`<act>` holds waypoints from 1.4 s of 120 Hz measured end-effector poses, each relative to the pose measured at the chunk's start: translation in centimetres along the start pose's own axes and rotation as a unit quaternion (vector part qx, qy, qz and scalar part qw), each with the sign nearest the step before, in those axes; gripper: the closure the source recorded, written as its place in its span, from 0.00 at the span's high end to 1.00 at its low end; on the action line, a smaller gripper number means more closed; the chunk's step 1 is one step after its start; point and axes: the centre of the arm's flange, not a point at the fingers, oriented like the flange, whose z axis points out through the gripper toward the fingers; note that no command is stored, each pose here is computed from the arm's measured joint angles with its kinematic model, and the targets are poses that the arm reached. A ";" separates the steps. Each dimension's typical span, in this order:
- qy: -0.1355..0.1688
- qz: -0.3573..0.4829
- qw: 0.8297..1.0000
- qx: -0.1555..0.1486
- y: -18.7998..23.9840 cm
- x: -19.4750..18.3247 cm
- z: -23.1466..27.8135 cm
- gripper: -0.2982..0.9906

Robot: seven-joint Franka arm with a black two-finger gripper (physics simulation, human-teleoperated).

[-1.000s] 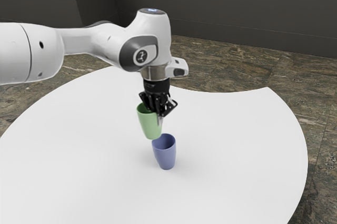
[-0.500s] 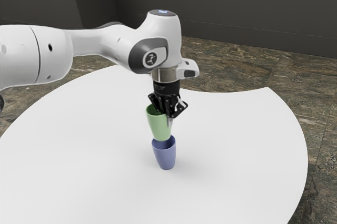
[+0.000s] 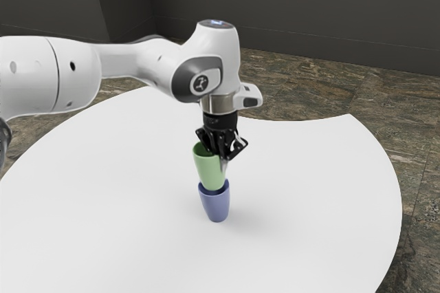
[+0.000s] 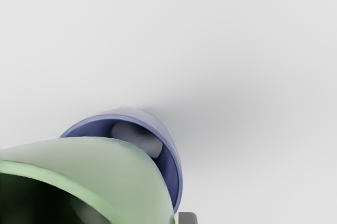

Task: Place the left cup onto the right cup

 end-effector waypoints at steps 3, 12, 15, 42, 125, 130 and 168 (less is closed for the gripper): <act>-0.002 0.000 1.000 0.001 0.0 0.1 0.3 0.16; -0.001 -0.002 1.000 0.001 0.0 0.4 0.8 0.16; 0.000 -0.002 1.000 0.001 0.0 0.4 0.9 0.16; 0.005 -0.005 1.000 0.000 0.1 0.9 1.6 0.16; 0.012 -0.013 1.000 -0.006 0.0 0.8 1.5 0.69; 0.013 -0.013 1.000 -0.006 -0.1 0.8 1.3 0.70; 0.036 -0.018 0.999 -0.011 -1.0 -1.1 -4.6 0.74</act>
